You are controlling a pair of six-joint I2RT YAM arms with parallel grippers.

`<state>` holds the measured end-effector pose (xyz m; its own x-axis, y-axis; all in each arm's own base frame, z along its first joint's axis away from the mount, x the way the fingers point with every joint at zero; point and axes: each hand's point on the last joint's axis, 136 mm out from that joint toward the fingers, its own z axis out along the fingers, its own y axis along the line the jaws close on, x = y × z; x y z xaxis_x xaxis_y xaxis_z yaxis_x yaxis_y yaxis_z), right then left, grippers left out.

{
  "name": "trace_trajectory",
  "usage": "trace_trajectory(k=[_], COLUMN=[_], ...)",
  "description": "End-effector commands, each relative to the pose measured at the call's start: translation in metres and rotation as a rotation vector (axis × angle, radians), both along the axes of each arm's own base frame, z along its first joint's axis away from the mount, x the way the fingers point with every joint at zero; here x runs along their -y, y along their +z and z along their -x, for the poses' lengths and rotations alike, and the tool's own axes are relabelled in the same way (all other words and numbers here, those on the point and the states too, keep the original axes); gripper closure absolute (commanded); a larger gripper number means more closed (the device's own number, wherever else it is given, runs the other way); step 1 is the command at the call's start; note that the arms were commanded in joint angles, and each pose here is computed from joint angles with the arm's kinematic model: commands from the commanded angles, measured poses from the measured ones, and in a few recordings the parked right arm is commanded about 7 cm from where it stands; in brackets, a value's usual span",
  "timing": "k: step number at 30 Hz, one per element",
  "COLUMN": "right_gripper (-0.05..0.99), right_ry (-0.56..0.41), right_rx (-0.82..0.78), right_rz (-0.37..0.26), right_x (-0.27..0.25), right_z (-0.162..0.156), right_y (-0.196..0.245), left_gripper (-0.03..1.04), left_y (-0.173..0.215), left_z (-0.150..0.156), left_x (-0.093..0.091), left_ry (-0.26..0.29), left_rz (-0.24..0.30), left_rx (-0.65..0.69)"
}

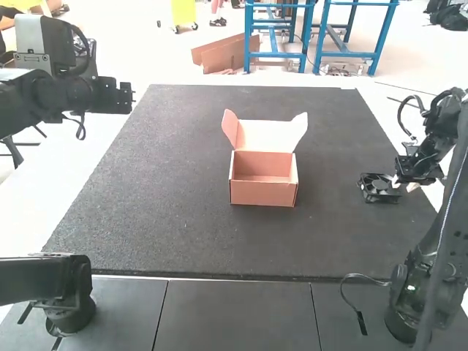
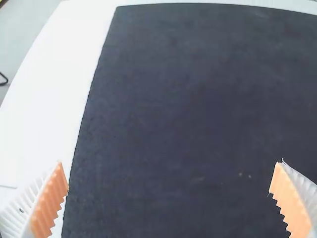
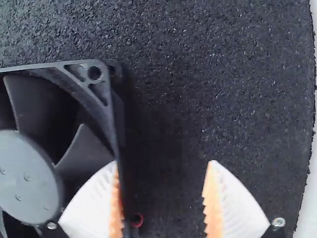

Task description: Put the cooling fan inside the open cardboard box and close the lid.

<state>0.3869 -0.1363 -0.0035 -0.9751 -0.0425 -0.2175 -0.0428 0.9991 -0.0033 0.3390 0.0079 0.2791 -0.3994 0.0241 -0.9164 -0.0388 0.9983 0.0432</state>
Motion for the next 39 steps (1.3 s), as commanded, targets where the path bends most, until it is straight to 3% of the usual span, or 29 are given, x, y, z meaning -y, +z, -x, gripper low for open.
trace_trajectory(k=[1,2,7,12,20,24,31,39], right_gripper=[0.89,0.95,0.95,0.95,0.95,0.95,0.94,0.94], right_ry=[0.007,0.009,-0.037,-0.123,-0.062,-0.057,-0.145,-0.017], right_rx=[-0.024,-0.020,-0.022,0.074,0.185,0.207,0.288,0.219], right_rz=[-0.033,-0.046,-0.068,-0.192,-0.354,-0.390,-0.467,-0.448], right_x=[-0.005,-0.008,-0.010,-0.027,-0.088,-0.131,-0.218,-0.330], right_z=[0.006,0.005,0.007,-0.009,0.017,0.031,0.030,0.062], right_y=[-0.007,-0.006,-0.002,0.048,0.148,0.184,0.228,0.218], left_gripper=[0.04,0.04,0.04,0.04,0.04,0.04,0.04,0.04], left_y=[0.019,0.020,0.025,0.032,0.022,0.027,0.012,0.001], left_z=[-0.002,-0.002,-0.003,-0.002,-0.001,0.003,0.011,0.015], left_x=[0.003,0.003,0.003,0.003,0.003,0.005,0.009,0.010], left_ry=[-0.015,-0.014,-0.014,-0.017,-0.022,-0.029,-0.050,-0.055], left_rz=[-0.010,-0.010,-0.011,-0.010,-0.005,-0.003,0.003,0.002], left_rx=[0.049,0.053,0.075,0.099,0.096,0.139,0.127,0.118])
